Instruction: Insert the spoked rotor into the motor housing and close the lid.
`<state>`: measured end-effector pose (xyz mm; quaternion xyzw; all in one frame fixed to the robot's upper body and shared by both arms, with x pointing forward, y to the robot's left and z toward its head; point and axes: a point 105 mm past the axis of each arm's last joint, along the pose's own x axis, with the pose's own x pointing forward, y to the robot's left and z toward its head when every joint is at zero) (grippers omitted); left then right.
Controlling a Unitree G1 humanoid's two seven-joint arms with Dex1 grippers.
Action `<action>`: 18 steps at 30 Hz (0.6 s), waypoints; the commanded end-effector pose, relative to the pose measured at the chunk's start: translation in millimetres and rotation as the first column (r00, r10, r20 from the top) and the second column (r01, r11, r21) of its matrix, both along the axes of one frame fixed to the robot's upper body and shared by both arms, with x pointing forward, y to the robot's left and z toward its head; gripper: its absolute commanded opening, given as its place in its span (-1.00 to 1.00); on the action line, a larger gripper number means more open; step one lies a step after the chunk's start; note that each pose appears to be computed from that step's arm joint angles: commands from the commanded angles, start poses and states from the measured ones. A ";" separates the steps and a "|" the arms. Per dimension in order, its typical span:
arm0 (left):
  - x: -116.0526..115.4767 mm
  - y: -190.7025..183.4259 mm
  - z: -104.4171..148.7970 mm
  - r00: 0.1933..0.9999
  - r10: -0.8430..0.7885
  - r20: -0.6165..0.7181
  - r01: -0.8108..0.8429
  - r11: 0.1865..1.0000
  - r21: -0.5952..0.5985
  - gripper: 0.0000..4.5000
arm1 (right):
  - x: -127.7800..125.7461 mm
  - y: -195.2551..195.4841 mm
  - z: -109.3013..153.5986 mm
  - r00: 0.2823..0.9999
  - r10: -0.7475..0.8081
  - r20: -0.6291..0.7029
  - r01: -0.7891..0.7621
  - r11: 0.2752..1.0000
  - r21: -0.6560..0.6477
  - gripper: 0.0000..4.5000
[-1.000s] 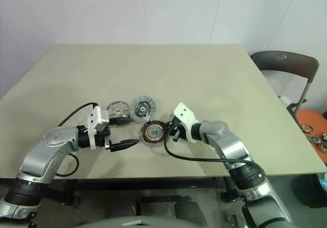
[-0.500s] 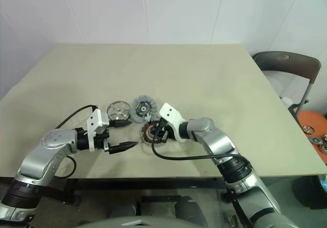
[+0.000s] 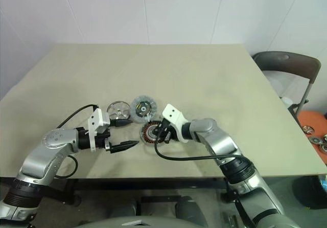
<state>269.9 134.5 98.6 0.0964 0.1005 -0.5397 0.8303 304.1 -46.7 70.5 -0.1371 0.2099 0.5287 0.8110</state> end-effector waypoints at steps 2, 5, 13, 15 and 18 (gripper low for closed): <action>2.2 -4.6 11.7 0.998 -0.018 0.056 0.018 1.000 0.000 1.00 | -0.8 3.8 4.3 1.000 0.006 0.007 -0.006 1.000 0.018 -0.70; 2.0 -3.1 11.3 0.998 -0.015 0.056 0.015 1.000 0.001 1.00 | -1.6 4.2 2.6 1.000 0.003 0.003 -0.003 1.000 0.018 -0.70; 2.1 -0.6 9.1 0.998 -0.009 0.054 0.009 1.000 0.003 1.00 | -1.9 4.1 1.3 1.000 0.002 -0.002 -0.002 1.000 0.016 -0.70; 2.1 -0.2 7.2 0.999 -0.008 0.053 0.008 1.000 0.004 1.00 | -2.6 4.4 0.3 1.000 0.004 -0.007 -0.004 1.000 0.015 -0.70; 2.4 1.1 3.1 0.999 -0.006 0.049 0.005 1.000 0.008 1.00 | -3.8 4.5 -0.9 1.000 0.005 -0.013 -0.005 1.000 0.016 -0.70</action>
